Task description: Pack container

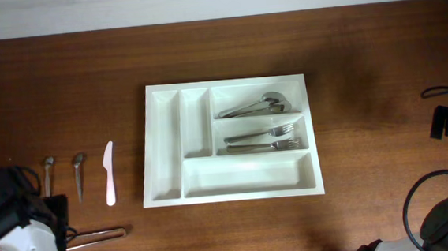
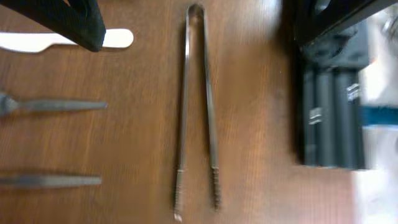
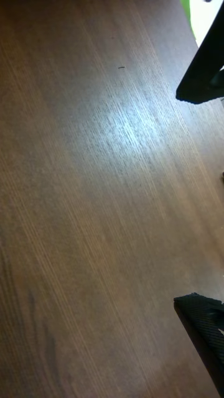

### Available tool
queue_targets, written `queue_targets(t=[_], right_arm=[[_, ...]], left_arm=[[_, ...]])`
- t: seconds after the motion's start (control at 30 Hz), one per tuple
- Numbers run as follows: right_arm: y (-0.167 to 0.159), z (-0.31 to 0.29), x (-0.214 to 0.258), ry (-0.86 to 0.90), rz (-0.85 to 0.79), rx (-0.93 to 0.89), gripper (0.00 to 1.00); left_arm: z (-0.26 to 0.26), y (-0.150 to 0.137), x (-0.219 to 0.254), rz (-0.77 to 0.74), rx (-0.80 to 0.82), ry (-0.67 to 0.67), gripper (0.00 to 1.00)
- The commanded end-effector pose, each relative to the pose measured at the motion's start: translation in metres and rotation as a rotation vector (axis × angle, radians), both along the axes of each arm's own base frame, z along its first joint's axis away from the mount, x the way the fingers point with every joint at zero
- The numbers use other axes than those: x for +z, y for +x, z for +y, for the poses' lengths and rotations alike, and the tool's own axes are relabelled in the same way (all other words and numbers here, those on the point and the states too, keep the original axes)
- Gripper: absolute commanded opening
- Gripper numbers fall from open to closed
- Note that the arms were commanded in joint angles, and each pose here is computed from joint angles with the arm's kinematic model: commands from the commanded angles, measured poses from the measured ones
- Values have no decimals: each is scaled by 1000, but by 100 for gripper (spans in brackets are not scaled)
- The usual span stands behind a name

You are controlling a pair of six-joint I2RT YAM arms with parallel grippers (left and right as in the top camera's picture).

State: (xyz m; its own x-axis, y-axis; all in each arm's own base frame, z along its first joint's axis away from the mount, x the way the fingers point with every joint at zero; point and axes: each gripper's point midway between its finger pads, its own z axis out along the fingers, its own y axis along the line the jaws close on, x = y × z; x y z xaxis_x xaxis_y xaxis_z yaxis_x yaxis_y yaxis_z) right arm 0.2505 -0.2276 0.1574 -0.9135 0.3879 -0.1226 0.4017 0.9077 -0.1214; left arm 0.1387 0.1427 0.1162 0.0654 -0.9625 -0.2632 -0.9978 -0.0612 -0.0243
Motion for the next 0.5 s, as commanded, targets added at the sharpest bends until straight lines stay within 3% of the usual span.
queue_targets(t=[0.0,0.17,0.47], right_arm=[[0,1,7,-14,-18,7,99],[0,1,7,-14,-18,7,99],[0,1,7,-14,-18,7,99]], left_arm=[[-6,2,-20,7,-142,-28,99],[-22,1,-44,-10,-167,-104,99],[-26,14,-65,-61,-281,-114,99]])
